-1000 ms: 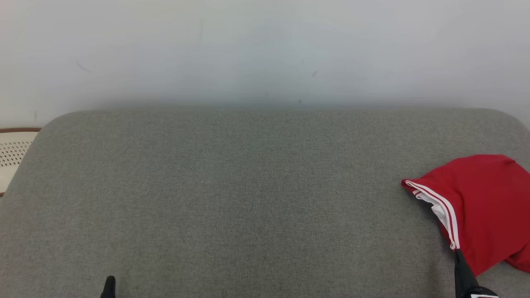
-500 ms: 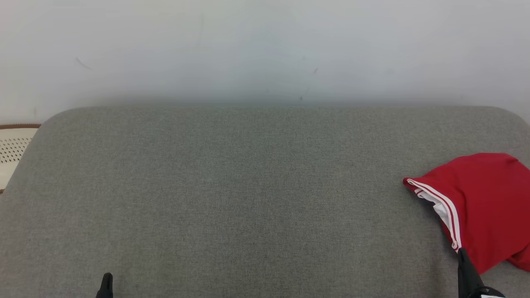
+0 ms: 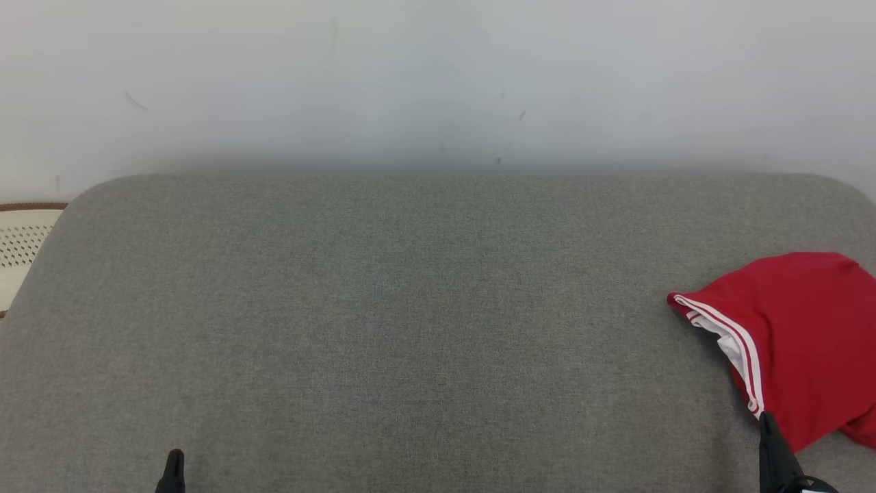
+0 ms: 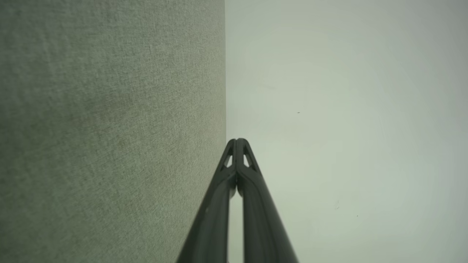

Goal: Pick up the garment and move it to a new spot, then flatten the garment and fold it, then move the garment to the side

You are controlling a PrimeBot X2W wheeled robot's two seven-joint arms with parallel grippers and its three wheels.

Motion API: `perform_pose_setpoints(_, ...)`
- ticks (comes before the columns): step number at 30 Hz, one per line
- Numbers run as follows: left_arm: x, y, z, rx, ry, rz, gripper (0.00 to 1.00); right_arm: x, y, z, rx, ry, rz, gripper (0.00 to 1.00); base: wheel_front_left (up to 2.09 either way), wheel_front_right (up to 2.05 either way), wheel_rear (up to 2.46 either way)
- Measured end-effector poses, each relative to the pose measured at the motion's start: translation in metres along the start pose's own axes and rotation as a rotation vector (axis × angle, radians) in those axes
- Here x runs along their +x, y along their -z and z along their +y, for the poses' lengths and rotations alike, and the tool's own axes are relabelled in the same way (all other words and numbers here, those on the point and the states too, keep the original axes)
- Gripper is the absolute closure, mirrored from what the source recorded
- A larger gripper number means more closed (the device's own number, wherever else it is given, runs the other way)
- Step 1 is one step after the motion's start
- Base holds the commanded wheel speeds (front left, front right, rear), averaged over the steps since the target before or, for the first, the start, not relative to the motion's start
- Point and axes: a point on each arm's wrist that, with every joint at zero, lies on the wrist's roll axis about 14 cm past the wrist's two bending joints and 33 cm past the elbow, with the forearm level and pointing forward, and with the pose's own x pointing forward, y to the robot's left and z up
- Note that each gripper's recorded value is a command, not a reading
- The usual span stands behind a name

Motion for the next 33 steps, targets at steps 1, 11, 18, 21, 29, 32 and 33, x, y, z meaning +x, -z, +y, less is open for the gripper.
perform_pose_setpoints(1, 0.0000, -0.0001, 0.0000, 0.000, 0.000, 0.000, 1.00, 0.0000, -0.0001, 0.0000, 0.000, 0.000, 0.000, 1.00, 0.00, 0.00, 0.00)
perform_pose_setpoints(11, -0.0002, -0.0001, 0.0001, 0.000, 0.000, 0.000, 1.00, -0.0001, -0.0001, 0.0001, 0.000, 0.000, 0.000, 1.00, 0.00, 0.00, 0.00)
perform_pose_setpoints(18, -0.0002, -0.0001, 0.0001, 0.000, 0.000, 0.000, 1.00, 0.0000, 0.0000, 0.0001, 0.000, 0.000, 0.000, 1.00, 0.00, 0.00, 0.00)
perform_pose_setpoints(21, -0.0002, -0.0001, 0.0001, 0.000, 0.000, 0.000, 1.00, -0.0001, 0.0000, 0.0001, 0.000, 0.000, 0.000, 1.00, 0.00, 0.00, 0.00)
perform_pose_setpoints(29, -0.0002, -0.0001, 0.0002, 0.000, 0.000, 0.000, 1.00, 0.0000, 0.0001, 0.0000, 0.000, 0.000, 0.000, 1.00, 0.00, 0.00, 0.00)
perform_pose_setpoints(32, -0.0002, -0.0001, 0.0002, 0.000, 0.000, 0.000, 1.00, 0.0000, -0.0001, 0.0000, 0.000, 0.000, 0.000, 1.00, 0.00, 0.00, 0.00)
perform_pose_setpoints(33, -0.0002, -0.0001, 0.0002, 0.000, -0.001, 0.000, 1.00, 0.0000, 0.0000, 0.0000, 0.000, 0.000, 0.000, 1.00, 0.00, 0.00, 0.00)
